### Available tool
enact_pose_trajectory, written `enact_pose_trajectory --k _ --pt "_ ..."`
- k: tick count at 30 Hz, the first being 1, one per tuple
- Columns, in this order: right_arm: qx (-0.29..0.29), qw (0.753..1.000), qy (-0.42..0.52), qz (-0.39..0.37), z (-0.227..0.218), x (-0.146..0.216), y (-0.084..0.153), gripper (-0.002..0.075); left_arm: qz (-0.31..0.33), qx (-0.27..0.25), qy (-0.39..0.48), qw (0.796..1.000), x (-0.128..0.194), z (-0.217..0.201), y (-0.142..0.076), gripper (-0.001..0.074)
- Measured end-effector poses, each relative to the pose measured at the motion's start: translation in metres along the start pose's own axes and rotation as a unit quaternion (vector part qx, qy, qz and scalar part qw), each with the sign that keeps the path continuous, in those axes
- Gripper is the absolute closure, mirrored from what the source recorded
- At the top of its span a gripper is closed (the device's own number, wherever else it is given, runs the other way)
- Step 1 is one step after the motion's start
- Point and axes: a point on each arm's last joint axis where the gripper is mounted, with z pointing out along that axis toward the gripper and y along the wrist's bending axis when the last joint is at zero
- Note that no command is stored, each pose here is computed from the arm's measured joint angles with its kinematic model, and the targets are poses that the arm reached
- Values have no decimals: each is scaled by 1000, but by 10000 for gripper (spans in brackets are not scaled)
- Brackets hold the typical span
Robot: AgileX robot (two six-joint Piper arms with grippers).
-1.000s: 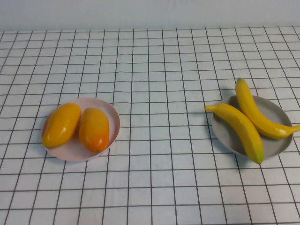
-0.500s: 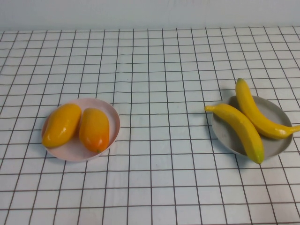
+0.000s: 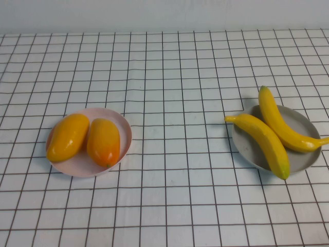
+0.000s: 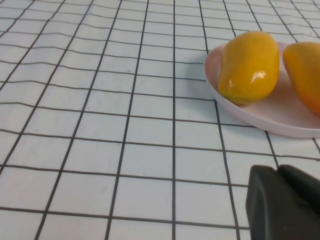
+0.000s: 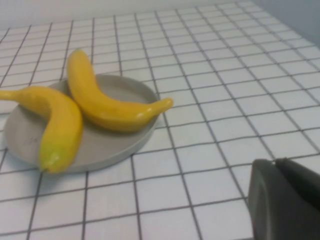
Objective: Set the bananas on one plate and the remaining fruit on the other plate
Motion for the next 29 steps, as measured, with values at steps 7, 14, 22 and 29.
enact_pose_trajectory --k 7,14,22,29 --pt "-39 999 26 3 0 5 4 741 0 0 0 1000 0 0 0 738" --pt "-39 999 27 3 0 5 4 741 0 0 0 1000 0 0 0 738" --pt "-39 999 29 4 0 5 4 741 0 0 0 1000 0 0 0 738" --pt "-39 999 29 5 0 5 5 741 0 0 0 1000 0 0 0 738"
